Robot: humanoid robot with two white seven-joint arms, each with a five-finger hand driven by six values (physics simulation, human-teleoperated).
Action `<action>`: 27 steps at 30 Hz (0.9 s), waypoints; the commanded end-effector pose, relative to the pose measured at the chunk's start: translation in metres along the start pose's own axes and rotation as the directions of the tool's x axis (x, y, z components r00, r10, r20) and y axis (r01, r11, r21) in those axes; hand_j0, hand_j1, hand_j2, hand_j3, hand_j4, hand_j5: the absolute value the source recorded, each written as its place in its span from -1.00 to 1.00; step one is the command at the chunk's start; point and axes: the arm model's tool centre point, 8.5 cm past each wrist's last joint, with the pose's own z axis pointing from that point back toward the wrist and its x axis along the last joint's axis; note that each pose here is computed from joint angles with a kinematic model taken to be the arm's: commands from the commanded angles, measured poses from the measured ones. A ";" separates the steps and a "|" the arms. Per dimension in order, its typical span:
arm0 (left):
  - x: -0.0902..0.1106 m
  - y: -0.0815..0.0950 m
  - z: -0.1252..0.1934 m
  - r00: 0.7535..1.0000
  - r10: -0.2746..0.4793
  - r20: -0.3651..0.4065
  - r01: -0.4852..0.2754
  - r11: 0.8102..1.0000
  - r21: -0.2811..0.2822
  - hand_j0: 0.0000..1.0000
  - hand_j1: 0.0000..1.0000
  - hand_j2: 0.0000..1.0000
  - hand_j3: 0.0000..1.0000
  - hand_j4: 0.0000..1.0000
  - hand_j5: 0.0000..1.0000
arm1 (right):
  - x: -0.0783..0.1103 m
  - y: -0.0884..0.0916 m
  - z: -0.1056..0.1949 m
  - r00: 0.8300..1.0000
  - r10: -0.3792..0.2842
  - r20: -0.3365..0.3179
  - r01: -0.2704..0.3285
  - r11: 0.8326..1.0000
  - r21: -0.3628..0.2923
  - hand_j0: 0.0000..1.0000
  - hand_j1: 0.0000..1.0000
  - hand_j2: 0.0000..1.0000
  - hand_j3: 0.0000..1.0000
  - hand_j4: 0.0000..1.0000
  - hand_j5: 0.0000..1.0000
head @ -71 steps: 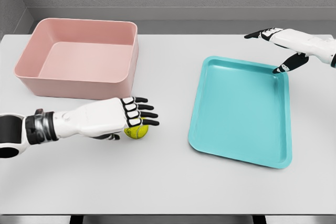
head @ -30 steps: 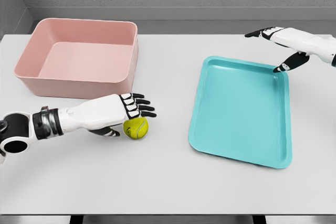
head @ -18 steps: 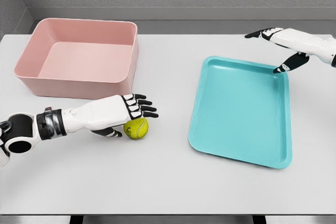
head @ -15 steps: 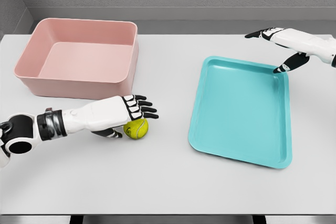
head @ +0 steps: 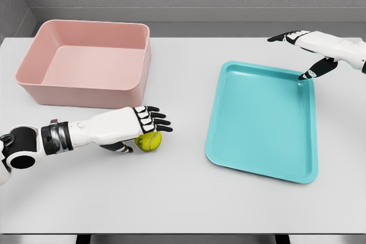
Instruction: Put the tennis from the blue tray into the pink basket with both arms
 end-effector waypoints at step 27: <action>-0.002 -0.007 -0.004 1.000 0.019 -0.004 -0.019 1.000 -0.008 0.71 0.71 0.71 0.71 0.71 0.71 | 0.000 -0.004 0.001 1.000 -0.004 0.001 0.004 1.000 -0.014 1.00 1.00 1.00 1.00 1.00 1.00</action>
